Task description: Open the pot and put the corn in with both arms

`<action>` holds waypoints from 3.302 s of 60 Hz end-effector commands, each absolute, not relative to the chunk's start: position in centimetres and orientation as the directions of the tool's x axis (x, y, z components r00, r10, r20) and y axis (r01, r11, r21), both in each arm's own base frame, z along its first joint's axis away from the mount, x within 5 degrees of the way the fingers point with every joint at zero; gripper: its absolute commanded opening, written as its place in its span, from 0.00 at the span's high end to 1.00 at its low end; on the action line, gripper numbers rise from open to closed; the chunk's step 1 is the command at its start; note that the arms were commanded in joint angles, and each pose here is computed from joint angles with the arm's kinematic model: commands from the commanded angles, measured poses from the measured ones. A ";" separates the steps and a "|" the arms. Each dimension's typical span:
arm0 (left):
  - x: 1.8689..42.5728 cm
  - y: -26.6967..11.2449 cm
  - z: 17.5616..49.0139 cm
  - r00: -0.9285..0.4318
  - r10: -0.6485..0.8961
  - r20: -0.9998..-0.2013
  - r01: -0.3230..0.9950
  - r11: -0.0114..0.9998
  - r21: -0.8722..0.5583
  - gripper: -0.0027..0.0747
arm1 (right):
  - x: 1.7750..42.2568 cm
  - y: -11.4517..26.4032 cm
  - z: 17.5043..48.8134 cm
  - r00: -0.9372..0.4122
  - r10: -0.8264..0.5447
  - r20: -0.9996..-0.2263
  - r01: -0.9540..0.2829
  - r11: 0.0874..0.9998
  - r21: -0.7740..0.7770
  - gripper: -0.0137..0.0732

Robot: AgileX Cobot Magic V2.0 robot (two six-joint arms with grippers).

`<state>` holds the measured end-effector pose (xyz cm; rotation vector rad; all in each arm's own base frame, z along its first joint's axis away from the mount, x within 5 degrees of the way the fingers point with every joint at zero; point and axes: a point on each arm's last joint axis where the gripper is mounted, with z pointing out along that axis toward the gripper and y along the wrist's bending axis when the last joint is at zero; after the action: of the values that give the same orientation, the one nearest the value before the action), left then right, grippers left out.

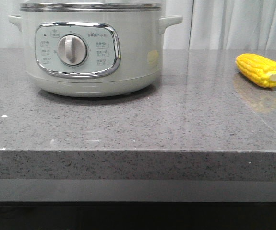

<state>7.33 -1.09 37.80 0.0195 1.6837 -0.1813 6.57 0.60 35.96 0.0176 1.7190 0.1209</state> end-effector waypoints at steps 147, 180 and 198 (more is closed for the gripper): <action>35.0 -18.8 38.3 -0.140 -0.068 -0.988 0.454 0.882 -0.125 0.26 | 10.4 0.6 36.1 -0.234 0.065 -0.970 -0.045 0.996 0.078 0.09; 35.0 -18.8 39.0 -0.119 -0.083 -0.989 0.456 0.881 -0.128 0.68 | 10.4 0.6 36.1 -0.234 0.065 -0.970 -0.045 0.996 0.078 0.09; 32.4 -18.1 45.7 -0.037 -0.127 -0.991 0.493 0.860 -0.128 0.68 | 10.4 0.6 36.1 -0.234 0.065 -0.970 -0.045 0.996 0.078 0.09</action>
<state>35.39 -19.46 37.71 0.3738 1.8215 -0.4491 10.09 0.67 34.49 0.0229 1.8943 0.1183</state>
